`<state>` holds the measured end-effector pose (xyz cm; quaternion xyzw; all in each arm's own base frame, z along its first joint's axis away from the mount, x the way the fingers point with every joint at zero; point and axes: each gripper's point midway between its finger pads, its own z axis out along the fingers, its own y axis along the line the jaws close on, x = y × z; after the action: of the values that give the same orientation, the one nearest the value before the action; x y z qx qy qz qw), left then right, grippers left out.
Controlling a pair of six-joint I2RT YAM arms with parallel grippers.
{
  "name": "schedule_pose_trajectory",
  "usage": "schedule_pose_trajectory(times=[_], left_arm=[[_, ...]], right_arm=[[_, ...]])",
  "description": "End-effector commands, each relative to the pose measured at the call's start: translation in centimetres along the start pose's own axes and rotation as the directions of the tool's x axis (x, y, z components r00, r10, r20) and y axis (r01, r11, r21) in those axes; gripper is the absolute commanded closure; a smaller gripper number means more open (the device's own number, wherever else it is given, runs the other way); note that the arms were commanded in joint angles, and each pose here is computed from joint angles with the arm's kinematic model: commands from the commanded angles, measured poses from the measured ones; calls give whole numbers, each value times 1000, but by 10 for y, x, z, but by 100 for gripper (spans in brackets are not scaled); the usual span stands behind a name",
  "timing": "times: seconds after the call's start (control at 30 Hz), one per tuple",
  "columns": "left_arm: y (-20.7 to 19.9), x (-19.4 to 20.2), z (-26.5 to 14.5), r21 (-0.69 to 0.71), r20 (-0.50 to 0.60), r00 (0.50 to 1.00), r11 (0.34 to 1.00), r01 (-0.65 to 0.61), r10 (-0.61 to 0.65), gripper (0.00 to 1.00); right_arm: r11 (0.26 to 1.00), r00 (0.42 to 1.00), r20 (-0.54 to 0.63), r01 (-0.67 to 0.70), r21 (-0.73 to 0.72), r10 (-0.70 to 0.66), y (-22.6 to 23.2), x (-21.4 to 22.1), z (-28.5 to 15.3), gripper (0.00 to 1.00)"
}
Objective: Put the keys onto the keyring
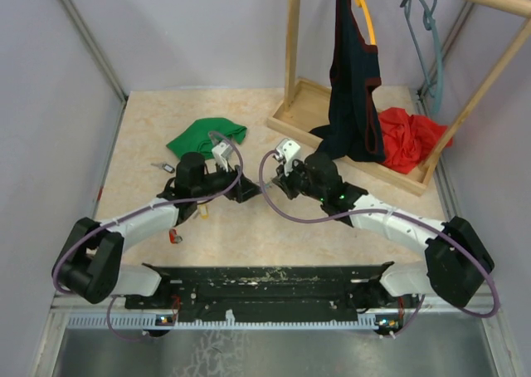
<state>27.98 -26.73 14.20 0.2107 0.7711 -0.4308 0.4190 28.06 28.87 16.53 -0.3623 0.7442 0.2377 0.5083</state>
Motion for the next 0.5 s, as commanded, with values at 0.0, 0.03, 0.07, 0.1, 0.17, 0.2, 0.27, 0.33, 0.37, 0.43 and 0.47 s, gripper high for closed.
schedule_pose_trajectory(times=[0.0,0.03,0.07,0.1,0.17,0.2,0.27,0.33,0.37,0.43,0.47], left_arm=[[-21,-8,0,122,34,999,992,4,-8,27],[-26,-8,-1,147,42,999,989,10,-16,27],[-31,-8,-2,171,48,999,985,17,-25,27],[-36,-8,-3,200,55,998,979,26,-38,27],[-46,-8,-4,245,60,996,968,46,-62,28],[-50,-7,-4,263,61,996,964,51,-69,28],[-58,-4,-3,285,57,996,957,57,-76,28],[-67,-3,-2,308,58,995,950,57,-79,28],[-72,-2,-2,322,58,995,945,58,-80,28],[-80,-2,-2,344,62,995,937,55,-81,28],[-83,-3,-3,353,64,995,934,51,-78,28]], right_arm=[[998,985,175,22,-58,-12,4,-47,-4,100],[998,982,187,26,-65,-13,5,-50,-3,100],[997,981,194,28,-70,-14,5,-51,-3,100],[997,979,203,31,-75,-16,5,-53,-2,100],[996,977,212,34,-86,-15,4,-55,0,100],[995,976,216,35,-91,-15,4,-55,1,100],[994,974,226,38,-105,-14,3,-58,3,100],[992,971,237,41,-117,-12,3,-60,4,100],[992,971,239,39,-120,-9,2,-60,4,100],[990,971,240,42,-131,-10,3,-61,6,100],[989,971,238,45,-139,-10,4,-60,7,100]])
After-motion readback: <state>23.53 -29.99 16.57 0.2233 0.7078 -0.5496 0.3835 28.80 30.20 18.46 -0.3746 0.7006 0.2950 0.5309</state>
